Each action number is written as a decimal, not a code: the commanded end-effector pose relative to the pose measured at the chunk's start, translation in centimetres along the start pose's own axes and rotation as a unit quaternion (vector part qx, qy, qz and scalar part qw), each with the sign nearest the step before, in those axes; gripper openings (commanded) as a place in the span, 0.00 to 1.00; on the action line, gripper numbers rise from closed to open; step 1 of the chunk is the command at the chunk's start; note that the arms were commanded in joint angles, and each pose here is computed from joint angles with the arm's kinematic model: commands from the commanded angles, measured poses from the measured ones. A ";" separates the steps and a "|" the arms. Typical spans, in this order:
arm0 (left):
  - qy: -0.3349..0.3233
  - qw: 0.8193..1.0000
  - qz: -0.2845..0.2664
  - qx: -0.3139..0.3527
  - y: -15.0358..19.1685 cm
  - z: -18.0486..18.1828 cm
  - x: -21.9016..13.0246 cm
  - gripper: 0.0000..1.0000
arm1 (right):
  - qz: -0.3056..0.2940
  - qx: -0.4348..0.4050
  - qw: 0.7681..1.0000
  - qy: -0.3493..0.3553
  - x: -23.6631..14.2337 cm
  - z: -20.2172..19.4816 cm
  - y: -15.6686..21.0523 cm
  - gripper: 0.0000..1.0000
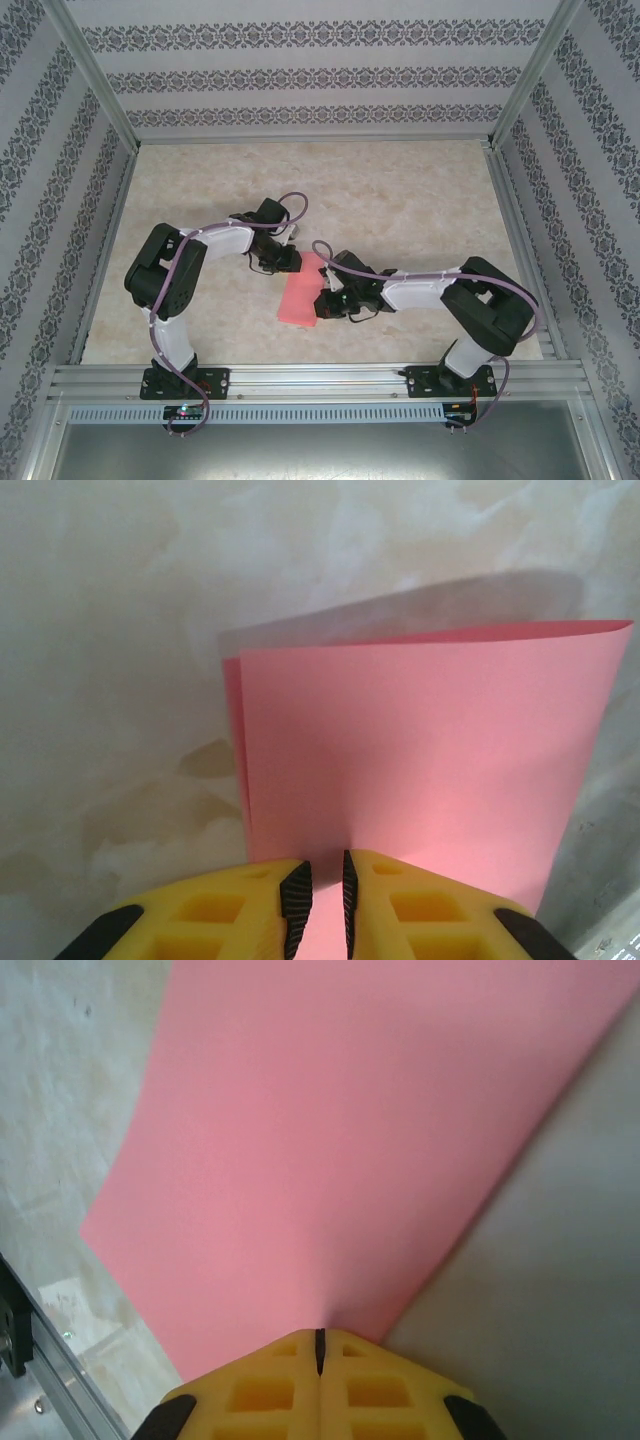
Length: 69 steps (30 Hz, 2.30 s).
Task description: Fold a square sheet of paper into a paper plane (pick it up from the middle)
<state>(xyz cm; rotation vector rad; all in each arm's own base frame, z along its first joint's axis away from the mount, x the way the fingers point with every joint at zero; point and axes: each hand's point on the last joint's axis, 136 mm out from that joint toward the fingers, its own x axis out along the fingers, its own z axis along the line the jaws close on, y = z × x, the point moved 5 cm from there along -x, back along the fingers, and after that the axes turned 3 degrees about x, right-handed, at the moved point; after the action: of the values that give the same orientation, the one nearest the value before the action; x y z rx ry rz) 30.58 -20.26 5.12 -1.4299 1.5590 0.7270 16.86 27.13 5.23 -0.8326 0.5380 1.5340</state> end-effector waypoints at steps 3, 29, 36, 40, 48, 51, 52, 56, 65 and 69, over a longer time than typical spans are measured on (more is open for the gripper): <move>-0.131 0.988 0.079 -0.019 3.9 5.8 4.0 0.25 | 0.089 0.041 0.993 0.070 0.1 -3.4 5.7 0.02; -0.126 0.989 0.072 -0.019 3.7 5.6 3.6 0.25 | 0.085 0.022 0.992 0.085 1.4 -2.4 4.8 0.04; -0.126 0.990 0.067 -0.020 3.4 5.6 3.3 0.25 | 0.096 0.022 0.987 0.128 -0.3 -3.8 7.5 0.04; -0.124 0.990 0.065 -0.020 3.2 5.5 3.2 0.25 | 0.091 0.019 0.987 0.132 -1.4 -3.6 7.7 0.04; -0.121 0.991 0.060 -0.020 3.2 5.4 3.0 0.25 | -0.016 -0.007 1.000 0.024 -3.7 2.6 2.2 0.04; -0.119 0.991 0.060 -0.019 3.2 5.3 3.1 0.25 | -0.023 -0.017 1.000 0.003 -3.1 4.1 0.6 0.04; -0.118 0.991 0.060 -0.019 3.1 5.3 3.1 0.25 | -0.015 -0.023 1.000 0.004 -2.5 4.4 0.4 0.04; -0.114 0.992 0.056 -0.017 2.8 5.0 2.9 0.25 | 0.008 -0.027 1.000 0.010 -0.4 4.3 0.4 0.05; -0.113 0.992 0.052 -0.014 2.3 4.8 2.6 0.25 | 0.060 -0.013 0.995 0.084 1.6 0.0 2.7 0.05; -0.115 0.992 0.053 -0.015 2.3 4.8 2.6 0.25 | 0.074 -0.011 0.993 0.092 0.7 -0.4 4.2 0.04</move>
<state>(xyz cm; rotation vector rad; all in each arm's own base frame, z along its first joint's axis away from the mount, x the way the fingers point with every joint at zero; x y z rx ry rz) 31.00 -20.45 5.70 -1.4256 1.5574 0.7108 15.40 29.18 5.60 -0.9218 0.5948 1.5623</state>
